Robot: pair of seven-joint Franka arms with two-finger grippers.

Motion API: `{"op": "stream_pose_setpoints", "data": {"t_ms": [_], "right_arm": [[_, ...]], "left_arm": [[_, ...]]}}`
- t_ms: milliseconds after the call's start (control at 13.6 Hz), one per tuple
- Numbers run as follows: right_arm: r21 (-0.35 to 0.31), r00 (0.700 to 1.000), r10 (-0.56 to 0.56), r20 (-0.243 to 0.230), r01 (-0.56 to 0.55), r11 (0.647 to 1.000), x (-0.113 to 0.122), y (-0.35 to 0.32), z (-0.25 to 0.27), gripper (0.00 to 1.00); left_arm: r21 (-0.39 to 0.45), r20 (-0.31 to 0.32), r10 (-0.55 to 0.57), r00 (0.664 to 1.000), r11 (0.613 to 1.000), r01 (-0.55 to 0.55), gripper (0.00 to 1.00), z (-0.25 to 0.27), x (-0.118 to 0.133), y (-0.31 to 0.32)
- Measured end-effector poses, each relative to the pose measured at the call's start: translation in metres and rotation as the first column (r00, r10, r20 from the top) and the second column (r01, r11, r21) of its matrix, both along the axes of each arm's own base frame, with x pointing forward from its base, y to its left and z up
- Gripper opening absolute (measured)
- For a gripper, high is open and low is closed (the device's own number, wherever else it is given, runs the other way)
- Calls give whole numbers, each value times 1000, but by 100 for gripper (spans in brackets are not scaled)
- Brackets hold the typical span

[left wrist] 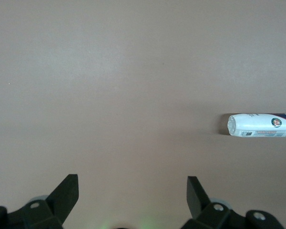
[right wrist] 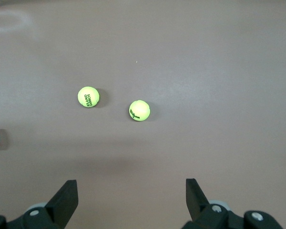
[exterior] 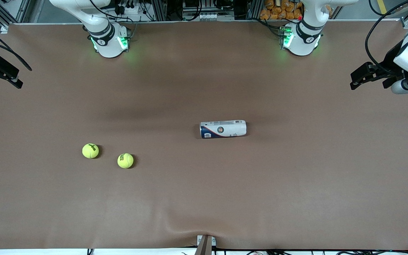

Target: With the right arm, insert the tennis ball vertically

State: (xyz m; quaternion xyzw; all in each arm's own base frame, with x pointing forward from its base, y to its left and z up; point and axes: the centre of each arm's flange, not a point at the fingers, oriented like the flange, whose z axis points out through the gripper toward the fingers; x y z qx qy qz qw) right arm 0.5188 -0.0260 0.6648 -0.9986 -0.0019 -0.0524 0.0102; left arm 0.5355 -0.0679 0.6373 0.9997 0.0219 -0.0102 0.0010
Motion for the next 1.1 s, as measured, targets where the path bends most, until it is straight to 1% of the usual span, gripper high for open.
{"op": "stream_pose_setpoints", "data": {"t_ms": [440, 587, 733, 880, 1027, 1100], "right_arm": [[0, 1000, 0, 0, 0, 1000, 0, 0, 0, 100], [0, 1000, 0, 0, 0, 1000, 0, 0, 0, 100], [0, 1000, 0, 0, 0, 1000, 0, 0, 0, 100], [0, 1000, 0, -1, 0, 1000, 0, 0, 0, 100], [0, 1000, 0, -1, 0, 1000, 0, 0, 0, 100], [0, 1000, 0, -1, 0, 1000, 0, 0, 0, 100]], "left_arm": [[12, -6, -3, 1000, 1000, 3, 100, -4, 3, -1], [23, -8, -31, 999, 999, 31, 100, -6, 2, -15], [37, -21, -84, 996, 996, 85, 100, -14, 1, -43], [84, -50, -154, 987, 984, 158, 100, -33, 3, -78], [139, -74, -239, 968, 959, 247, 100, -54, 6, -124], [153, -89, -277, 957, 945, 288, 100, -66, 6, -150]]}}
